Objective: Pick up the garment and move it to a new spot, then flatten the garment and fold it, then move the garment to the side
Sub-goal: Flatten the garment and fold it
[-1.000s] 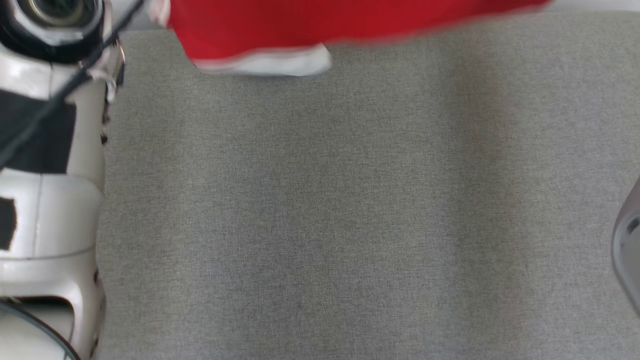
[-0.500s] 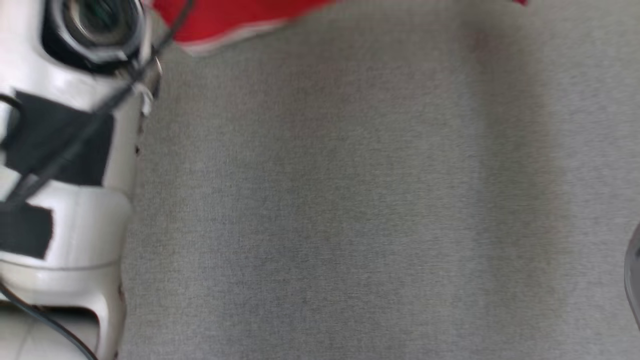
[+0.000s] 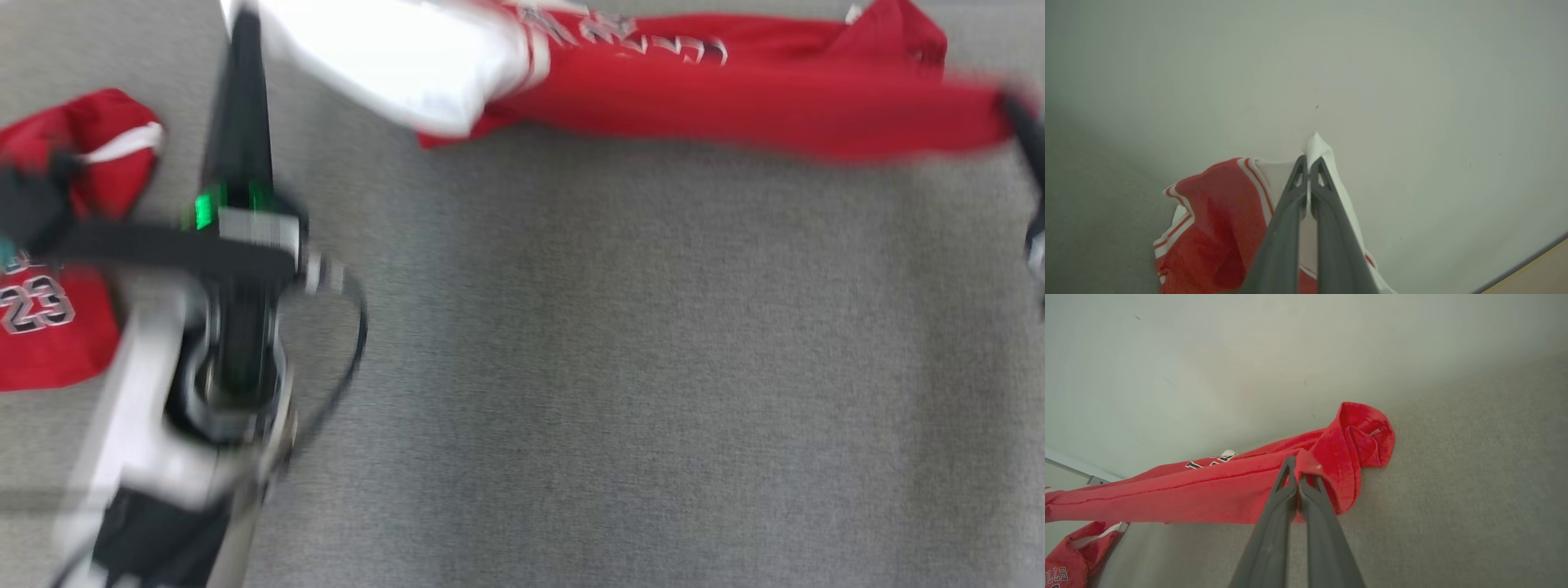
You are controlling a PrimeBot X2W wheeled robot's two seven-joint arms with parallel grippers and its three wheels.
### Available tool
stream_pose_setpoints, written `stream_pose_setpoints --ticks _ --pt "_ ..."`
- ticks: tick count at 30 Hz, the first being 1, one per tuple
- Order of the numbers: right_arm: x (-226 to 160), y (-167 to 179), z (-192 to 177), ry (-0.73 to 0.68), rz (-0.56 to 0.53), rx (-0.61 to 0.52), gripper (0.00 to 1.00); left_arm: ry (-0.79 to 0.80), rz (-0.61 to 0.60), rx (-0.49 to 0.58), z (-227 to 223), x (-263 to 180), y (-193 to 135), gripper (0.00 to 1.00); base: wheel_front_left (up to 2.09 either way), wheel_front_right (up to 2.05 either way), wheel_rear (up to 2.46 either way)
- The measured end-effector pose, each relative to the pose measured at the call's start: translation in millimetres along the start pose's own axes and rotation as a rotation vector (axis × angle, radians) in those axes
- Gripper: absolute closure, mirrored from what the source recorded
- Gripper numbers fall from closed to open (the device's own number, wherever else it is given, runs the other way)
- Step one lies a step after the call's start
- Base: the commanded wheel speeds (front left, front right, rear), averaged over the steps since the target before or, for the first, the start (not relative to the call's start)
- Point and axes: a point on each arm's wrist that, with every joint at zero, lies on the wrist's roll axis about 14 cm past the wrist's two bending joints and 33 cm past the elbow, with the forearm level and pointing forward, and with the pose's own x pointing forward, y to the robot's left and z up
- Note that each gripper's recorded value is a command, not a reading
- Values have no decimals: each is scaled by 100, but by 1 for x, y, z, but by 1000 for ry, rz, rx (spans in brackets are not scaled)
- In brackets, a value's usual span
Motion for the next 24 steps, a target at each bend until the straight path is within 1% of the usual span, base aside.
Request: stream_pose_setpoints --ticks 3,6,9,13,19,24 --pt "-31 -1 -23 87 -45 11 100 46 69 9 2 -38 11 100 0 0 0" --pt "-58 3 -22 116 -66 -15 100 64 133 2 9 -72 17 100 0 0 0" --pt "-80 3 -33 185 -84 -37 100 67 188 -22 15 -102 18 100 0 0 0" --pt "-99 1 -56 269 -88 -23 100 115 247 -44 9 -136 18 100 0 0 0" --pt "-125 -6 -84 376 -125 -42 100 172 336 -112 -2 -178 19 100 0 0 0" --pt "-152 -18 -111 502 -176 -39 100 264 422 -112 -18 -213 30 100 0 0 0"
